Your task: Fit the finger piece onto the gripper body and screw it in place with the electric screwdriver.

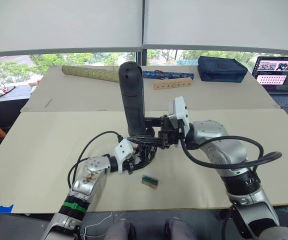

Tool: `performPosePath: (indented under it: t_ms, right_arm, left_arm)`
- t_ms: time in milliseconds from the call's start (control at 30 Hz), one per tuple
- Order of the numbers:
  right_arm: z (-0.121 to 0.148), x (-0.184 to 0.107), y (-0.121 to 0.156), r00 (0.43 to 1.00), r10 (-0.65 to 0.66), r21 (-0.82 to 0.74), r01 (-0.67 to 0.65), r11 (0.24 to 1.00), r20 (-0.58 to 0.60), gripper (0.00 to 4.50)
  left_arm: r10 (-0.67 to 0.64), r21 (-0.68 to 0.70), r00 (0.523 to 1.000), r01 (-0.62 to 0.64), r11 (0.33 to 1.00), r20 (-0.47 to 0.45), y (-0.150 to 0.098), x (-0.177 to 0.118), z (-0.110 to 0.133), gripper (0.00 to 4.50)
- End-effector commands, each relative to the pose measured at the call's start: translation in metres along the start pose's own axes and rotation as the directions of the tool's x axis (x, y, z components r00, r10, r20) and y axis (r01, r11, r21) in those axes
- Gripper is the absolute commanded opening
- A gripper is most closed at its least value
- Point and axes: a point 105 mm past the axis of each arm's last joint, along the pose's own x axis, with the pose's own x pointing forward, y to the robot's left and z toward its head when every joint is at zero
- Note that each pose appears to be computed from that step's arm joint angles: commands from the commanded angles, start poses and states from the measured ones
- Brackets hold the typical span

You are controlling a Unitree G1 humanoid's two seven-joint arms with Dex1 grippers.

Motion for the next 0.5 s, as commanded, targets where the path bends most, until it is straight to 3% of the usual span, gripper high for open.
performPosePath:
  t_ms: [33, 433, 500]
  right_arm:
    - [0.030, -0.005, -0.004, 0.998, -0.006, -0.034, 0.009, 0.999, 0.068, 1.90]
    - [0.045, -0.015, 0.009, 0.992, 0.078, -0.065, -0.072, 0.995, 0.103, 1.90]
    - [0.052, -0.018, 0.015, 0.983, 0.118, -0.069, -0.109, 0.992, 0.144, 1.90]
  left_arm:
    - [-0.010, -0.055, 0.995, 0.005, 0.998, -0.094, -0.007, -0.003, -0.027, 2.26]
    - [0.026, -0.084, 0.995, -0.034, 0.996, -0.100, -0.004, -0.003, -0.032, 2.26]
    - [0.052, -0.089, 0.993, -0.061, 0.994, -0.104, 0.000, -0.005, -0.032, 3.29]
